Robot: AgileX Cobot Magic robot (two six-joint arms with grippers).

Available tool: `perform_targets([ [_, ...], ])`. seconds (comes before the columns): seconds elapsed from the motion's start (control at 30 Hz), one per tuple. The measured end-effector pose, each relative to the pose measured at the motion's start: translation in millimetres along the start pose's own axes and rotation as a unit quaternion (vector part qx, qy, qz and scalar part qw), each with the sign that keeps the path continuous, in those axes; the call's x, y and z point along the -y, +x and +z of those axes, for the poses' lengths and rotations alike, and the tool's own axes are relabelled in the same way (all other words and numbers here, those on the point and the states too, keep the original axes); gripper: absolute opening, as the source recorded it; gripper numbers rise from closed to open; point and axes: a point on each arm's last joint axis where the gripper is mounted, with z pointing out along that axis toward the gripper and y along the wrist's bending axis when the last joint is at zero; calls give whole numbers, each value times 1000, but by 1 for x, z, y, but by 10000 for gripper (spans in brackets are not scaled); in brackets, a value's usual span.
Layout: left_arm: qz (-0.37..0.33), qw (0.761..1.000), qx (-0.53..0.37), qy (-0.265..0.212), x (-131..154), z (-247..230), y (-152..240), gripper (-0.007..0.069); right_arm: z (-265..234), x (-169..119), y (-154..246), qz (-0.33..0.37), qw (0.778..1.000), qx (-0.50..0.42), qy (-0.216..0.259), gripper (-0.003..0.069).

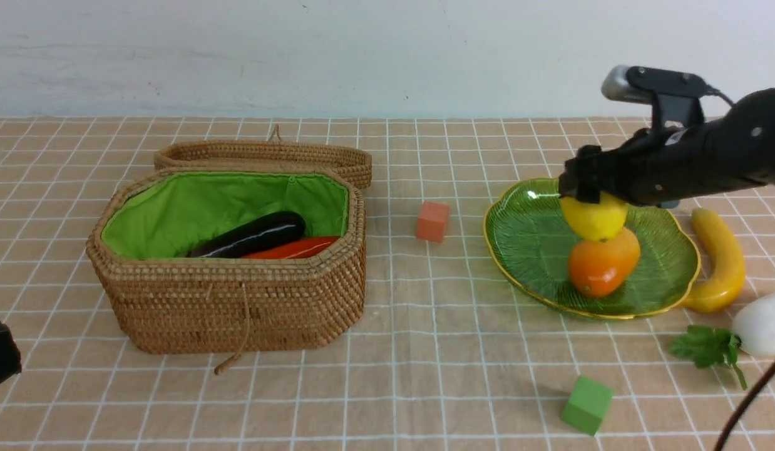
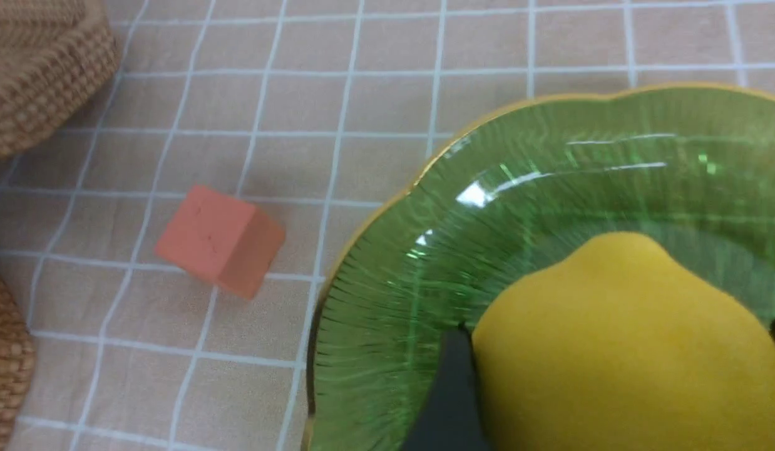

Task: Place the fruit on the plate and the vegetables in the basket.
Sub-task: Use the right arm to grab a lemon and put it into the right plate, then take a daikon with your right arm and place it on the basket on the left.

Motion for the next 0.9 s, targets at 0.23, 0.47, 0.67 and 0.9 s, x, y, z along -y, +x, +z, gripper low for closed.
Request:
perform_targets([
  [0.23,0,1000,1,0,0,0,0,15,26,-3,1,-22,999,-21,-11,673],
  [0.47,0,1000,1,0,0,0,0,15,-39,-4,-34,-40,999,15,-18,636],
  [0.67,0,1000,1,0,0,0,0,20,-116,39,-42,25,998,-45,32,452],
  [0.9,0,1000,1,0,0,0,0,25,-136,129,-6,218,941,-188,176,363],
])
